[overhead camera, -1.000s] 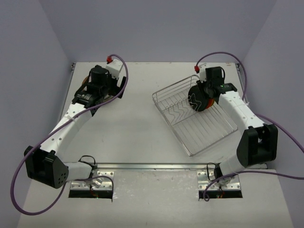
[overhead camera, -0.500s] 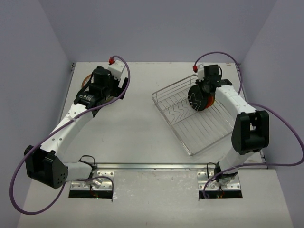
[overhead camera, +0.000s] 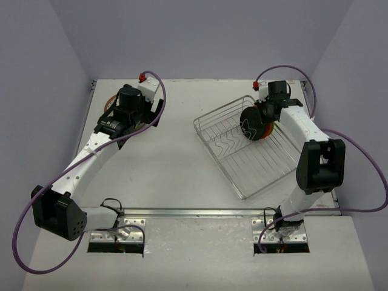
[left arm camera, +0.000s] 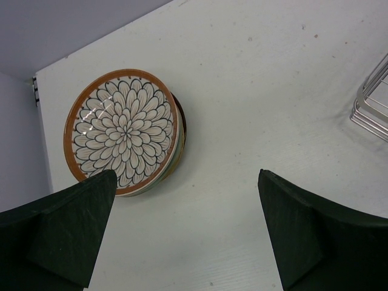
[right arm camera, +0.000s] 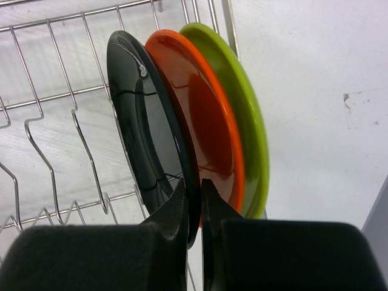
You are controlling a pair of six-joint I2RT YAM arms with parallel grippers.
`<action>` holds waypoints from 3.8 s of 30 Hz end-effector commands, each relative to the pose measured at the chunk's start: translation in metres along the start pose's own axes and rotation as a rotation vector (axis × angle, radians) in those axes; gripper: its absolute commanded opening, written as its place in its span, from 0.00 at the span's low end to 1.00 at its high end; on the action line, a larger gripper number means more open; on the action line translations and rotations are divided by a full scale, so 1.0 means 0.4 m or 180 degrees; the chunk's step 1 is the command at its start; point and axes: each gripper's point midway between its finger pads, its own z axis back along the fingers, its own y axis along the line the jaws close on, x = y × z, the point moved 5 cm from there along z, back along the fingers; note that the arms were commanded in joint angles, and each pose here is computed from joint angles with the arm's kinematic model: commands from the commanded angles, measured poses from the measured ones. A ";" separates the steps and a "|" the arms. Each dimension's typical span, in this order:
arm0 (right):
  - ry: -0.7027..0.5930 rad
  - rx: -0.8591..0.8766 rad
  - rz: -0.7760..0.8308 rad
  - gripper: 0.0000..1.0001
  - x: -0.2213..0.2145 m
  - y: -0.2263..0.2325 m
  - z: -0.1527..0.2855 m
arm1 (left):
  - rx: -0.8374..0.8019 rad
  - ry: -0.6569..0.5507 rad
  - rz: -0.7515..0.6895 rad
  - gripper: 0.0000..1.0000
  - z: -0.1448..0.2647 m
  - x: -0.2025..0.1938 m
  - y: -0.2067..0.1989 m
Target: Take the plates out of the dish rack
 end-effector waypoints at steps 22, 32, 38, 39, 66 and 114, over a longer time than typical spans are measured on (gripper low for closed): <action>-0.1606 0.1784 -0.0251 0.00 0.219 0.181 0.454 | -0.2911 -0.0635 0.0671 0.77 0.134 0.220 -0.241; -0.1460 0.2495 -0.0031 0.00 0.193 0.381 0.471 | -0.3174 -0.0255 0.0980 0.66 0.081 0.182 -0.282; -0.1384 0.2622 -0.0034 0.00 0.201 0.411 0.464 | -0.3230 -0.0103 0.1032 0.46 0.059 0.150 -0.296; -0.1379 0.2630 -0.0029 0.00 0.201 0.412 0.462 | -0.3251 -0.0094 0.1035 0.40 0.058 0.147 -0.298; -0.1038 0.1687 -0.0575 0.84 0.179 0.283 0.332 | -0.2463 0.0955 0.1232 0.00 -0.117 -0.197 -0.101; -0.0419 -0.0066 -0.0372 0.45 0.124 -0.065 0.041 | -0.1554 0.0786 0.0705 0.69 -0.096 -0.114 -0.079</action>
